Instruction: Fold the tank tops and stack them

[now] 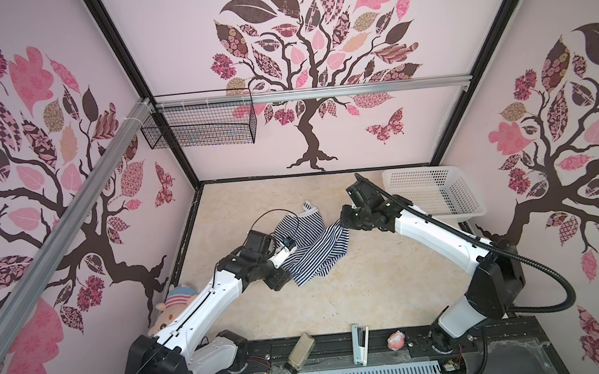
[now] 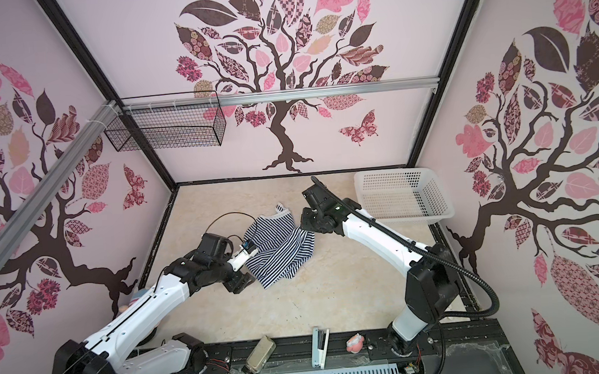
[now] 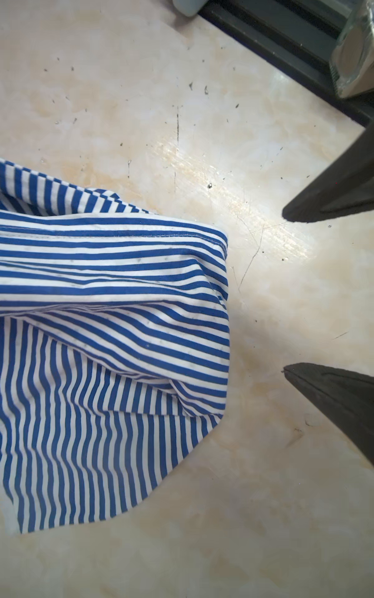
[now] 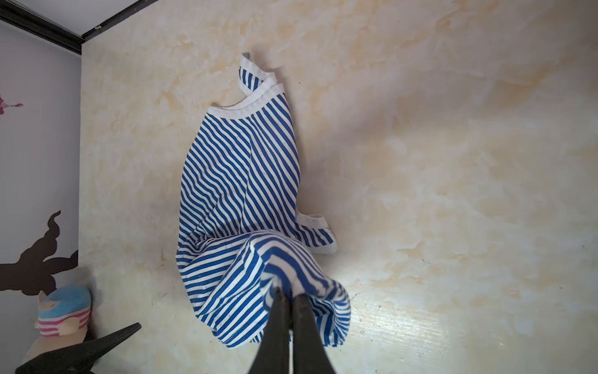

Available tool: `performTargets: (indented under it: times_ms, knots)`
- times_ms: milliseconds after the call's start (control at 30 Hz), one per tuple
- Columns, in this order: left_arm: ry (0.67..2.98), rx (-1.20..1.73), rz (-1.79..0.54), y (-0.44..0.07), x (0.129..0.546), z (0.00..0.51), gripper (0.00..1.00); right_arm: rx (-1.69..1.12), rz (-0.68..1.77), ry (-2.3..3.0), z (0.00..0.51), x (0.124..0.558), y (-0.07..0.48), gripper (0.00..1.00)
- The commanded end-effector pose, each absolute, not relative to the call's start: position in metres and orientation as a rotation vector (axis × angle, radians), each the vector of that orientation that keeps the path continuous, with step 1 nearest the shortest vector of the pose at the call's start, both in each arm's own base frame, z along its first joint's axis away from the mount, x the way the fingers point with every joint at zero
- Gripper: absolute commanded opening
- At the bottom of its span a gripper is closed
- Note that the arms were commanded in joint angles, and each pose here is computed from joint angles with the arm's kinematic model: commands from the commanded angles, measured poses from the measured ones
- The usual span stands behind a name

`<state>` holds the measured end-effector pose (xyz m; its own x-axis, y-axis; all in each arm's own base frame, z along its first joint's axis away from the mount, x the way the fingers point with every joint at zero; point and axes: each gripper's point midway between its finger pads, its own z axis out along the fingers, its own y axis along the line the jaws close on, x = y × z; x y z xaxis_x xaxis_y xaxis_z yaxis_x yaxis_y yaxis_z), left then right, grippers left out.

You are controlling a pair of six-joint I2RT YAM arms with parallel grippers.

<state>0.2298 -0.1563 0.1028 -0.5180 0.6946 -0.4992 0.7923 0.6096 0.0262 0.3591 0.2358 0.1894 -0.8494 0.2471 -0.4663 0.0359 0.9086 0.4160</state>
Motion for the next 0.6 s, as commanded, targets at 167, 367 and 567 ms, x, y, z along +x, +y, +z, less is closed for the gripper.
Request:
performTargets:
  times_ms: [167,367,567]
  knots:
    - [2.309,1.323,-0.138,-0.182,0.238,0.080,0.73,0.251,0.546,2.536,0.189,0.368,0.221,0.00]
    - [2.336,1.342,-0.185,-0.192,0.235,0.068,0.73,0.250,0.546,2.535,0.189,0.368,0.220,0.00]
    - [2.337,1.358,-0.268,-0.203,0.229,0.063,0.74,0.249,0.550,2.541,0.187,0.368,0.221,0.00]
